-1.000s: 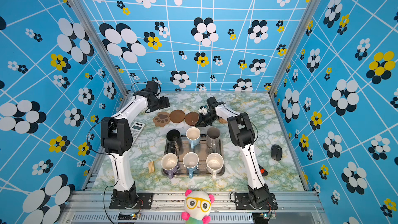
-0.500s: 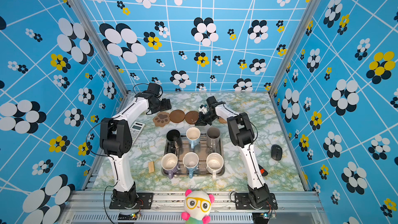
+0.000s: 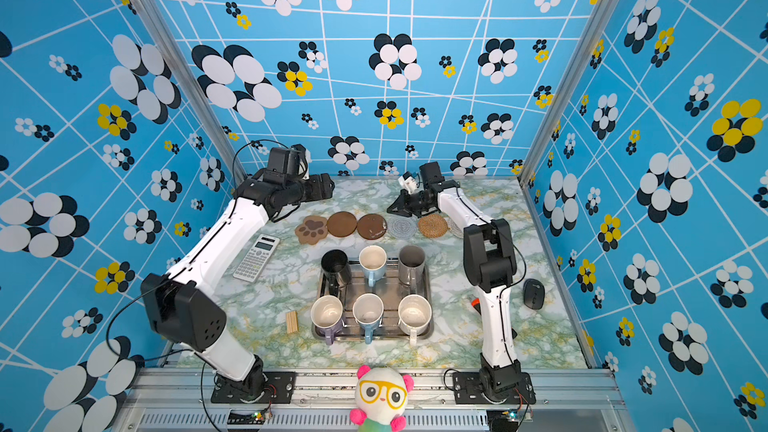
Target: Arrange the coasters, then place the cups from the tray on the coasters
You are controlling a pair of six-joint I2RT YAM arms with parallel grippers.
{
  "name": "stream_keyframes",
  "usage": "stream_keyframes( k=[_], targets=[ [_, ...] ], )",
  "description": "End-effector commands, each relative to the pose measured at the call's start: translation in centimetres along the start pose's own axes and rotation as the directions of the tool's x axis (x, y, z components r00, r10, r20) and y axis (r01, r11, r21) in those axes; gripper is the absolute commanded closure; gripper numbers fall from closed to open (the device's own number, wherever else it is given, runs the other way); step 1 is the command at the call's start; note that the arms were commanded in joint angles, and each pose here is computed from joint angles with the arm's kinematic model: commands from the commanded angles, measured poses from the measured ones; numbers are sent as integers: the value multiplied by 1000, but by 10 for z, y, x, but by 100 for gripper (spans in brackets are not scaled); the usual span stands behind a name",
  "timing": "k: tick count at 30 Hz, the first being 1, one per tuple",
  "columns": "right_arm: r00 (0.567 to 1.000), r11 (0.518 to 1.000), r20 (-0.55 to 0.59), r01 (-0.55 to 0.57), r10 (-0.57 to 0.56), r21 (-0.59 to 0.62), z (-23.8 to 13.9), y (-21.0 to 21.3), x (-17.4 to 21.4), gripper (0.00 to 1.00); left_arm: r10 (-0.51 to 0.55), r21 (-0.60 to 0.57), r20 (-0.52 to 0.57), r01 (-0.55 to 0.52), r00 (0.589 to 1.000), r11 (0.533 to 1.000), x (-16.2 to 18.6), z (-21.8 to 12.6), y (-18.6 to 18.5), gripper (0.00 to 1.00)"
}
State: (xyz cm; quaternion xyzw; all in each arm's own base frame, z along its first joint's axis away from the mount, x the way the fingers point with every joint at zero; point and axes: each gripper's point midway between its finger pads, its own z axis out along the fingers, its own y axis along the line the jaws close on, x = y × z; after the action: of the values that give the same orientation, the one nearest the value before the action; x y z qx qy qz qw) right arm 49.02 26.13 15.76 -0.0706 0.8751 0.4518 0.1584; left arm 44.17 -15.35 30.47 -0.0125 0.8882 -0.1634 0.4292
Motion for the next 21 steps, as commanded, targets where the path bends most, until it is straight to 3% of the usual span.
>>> stream_keyframes(
  k=[1, 8, 15, 21],
  targets=[
    [996, 998, 63, 60, -58, -32, -29, 33, -11, 100, 44, 9, 131, -45, 990, 999, -19, -46, -12, 12],
    [971, 975, 166, 142, -171, 173, -83, 44, 0, 90, 52, 139, 258, -91, 965, 986, -5, -103, -59, 12],
    [935, 924, 250, 155, -251, 349, -127, 43, 41, 75, 76, 106, 250, -106, 965, 989, 34, -98, -67, 13],
    [911, 868, 244, 194, -332, 457, -133, 47, 81, 61, 151, 82, 227, -173, 962, 982, 65, -90, -79, 14]
  ],
)
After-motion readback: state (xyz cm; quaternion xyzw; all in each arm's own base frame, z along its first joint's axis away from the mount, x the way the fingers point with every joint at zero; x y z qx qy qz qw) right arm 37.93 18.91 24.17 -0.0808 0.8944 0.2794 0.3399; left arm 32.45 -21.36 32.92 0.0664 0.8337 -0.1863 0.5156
